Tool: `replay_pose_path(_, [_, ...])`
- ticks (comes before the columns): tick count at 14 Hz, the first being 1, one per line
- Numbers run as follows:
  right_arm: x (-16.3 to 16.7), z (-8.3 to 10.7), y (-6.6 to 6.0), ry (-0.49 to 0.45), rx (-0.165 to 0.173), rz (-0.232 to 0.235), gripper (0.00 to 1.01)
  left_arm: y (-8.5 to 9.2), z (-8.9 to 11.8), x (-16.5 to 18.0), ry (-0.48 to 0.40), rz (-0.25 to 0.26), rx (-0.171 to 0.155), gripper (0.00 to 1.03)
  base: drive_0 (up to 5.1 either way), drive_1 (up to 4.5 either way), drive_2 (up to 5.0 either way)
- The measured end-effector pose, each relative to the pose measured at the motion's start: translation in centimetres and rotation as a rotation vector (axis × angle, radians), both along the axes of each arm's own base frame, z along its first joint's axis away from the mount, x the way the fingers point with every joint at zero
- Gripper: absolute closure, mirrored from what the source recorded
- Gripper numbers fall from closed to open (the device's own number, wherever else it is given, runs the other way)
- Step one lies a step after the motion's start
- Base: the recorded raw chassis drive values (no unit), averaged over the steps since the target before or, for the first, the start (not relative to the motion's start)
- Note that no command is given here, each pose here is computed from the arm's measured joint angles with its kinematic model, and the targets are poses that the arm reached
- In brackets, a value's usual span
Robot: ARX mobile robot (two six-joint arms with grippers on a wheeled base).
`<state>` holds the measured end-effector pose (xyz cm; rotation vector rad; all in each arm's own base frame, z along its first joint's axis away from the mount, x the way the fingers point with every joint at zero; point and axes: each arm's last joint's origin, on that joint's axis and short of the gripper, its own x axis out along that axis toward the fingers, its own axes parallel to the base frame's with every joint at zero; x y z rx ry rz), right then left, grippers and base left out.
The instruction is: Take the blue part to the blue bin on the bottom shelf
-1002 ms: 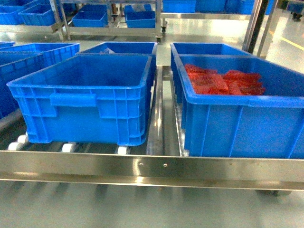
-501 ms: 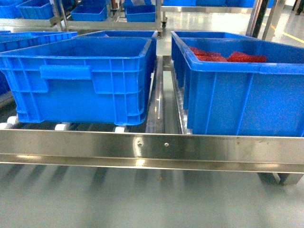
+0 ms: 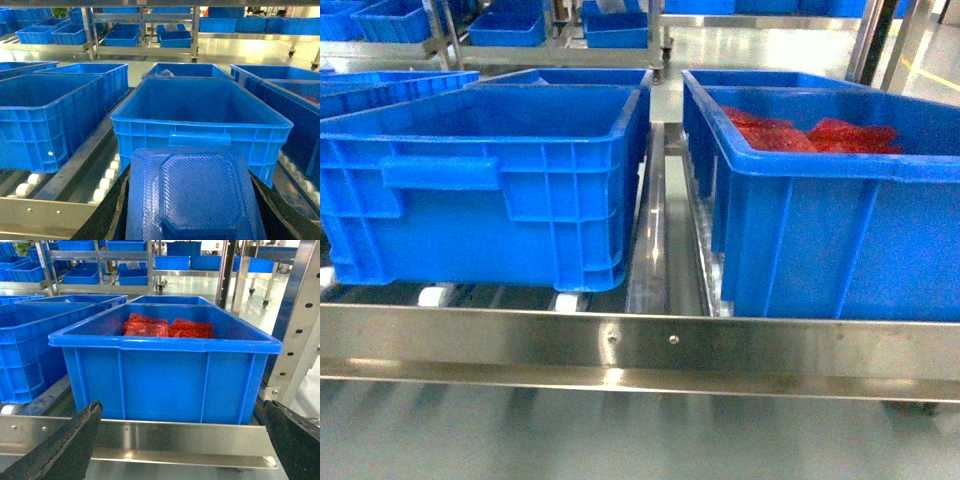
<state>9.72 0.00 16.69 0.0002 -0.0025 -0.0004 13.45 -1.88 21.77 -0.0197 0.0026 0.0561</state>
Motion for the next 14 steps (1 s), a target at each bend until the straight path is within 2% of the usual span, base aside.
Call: replay_pose_path(14, [0.00, 0.00, 0.00, 0.000, 0.000, 0.000, 0.03, -0.01, -0.04, 0.02, 0.004, -0.001, 0.001, 0.59, 0.0, 4.13, -4.1])
